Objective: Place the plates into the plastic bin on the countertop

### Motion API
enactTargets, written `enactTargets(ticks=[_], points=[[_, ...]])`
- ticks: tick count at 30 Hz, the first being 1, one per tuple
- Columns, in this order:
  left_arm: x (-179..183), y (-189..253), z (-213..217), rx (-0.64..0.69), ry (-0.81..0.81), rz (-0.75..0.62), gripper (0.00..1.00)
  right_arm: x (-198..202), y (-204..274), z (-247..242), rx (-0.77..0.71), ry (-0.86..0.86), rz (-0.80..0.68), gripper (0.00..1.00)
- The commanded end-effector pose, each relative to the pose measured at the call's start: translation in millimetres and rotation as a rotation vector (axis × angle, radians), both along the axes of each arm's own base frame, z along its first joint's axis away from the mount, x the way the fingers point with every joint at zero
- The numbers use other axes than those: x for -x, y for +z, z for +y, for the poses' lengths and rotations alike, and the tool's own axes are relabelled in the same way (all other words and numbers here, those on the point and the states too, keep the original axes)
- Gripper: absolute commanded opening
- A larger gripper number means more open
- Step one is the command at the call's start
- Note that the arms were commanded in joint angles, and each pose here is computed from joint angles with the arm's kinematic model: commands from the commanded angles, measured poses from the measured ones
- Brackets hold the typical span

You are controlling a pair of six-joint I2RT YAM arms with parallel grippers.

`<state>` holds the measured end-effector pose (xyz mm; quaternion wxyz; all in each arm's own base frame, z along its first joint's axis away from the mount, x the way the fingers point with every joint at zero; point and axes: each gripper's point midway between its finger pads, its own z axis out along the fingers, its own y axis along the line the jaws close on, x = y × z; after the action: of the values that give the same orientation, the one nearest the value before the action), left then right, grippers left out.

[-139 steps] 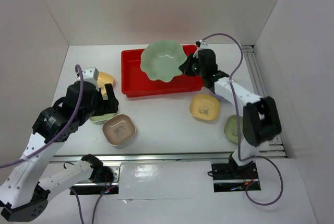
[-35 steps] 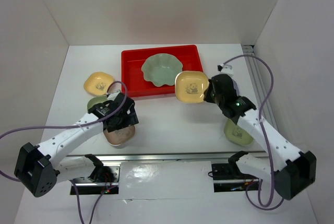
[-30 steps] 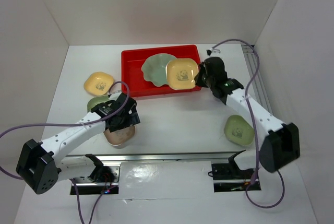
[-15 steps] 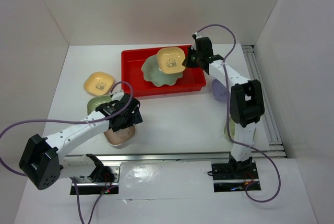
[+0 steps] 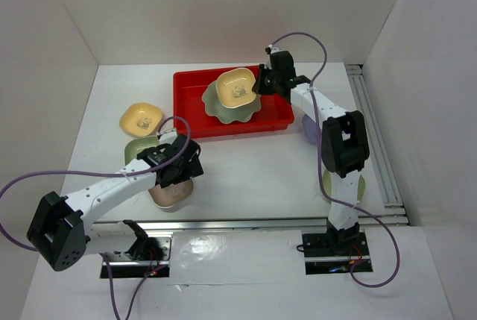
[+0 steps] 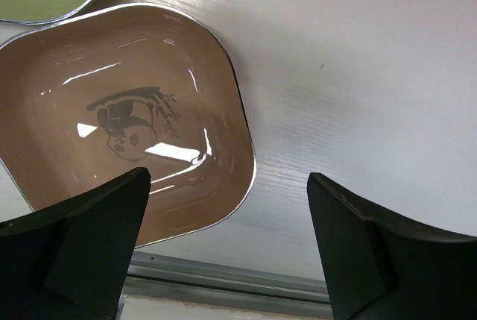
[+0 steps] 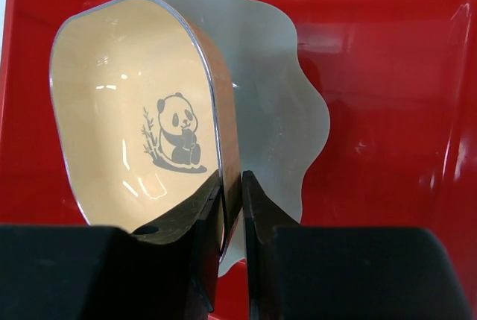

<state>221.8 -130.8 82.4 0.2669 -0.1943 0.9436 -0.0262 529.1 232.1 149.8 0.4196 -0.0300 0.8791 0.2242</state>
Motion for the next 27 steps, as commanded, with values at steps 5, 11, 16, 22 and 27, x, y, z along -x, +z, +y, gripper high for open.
enactTargets(ticks=[5,11,16,22,27], points=[[1,4,5,-0.011,0.015,-0.021,1.00,-5,-4,11,0.004,-0.023,-0.004,0.33],[6,18,20,-0.042,0.044,-0.053,1.00,-5,-9,23,0.004,-0.045,0.002,0.33],[17,44,44,-0.098,0.098,-0.074,1.00,-3,15,32,-0.010,-0.038,-0.047,0.56],[31,65,67,-0.126,0.191,-0.099,1.00,8,82,39,-0.043,-0.009,-0.160,0.73],[56,63,84,-0.176,0.336,-0.003,1.00,38,126,37,-0.057,0.021,-0.225,0.74]])
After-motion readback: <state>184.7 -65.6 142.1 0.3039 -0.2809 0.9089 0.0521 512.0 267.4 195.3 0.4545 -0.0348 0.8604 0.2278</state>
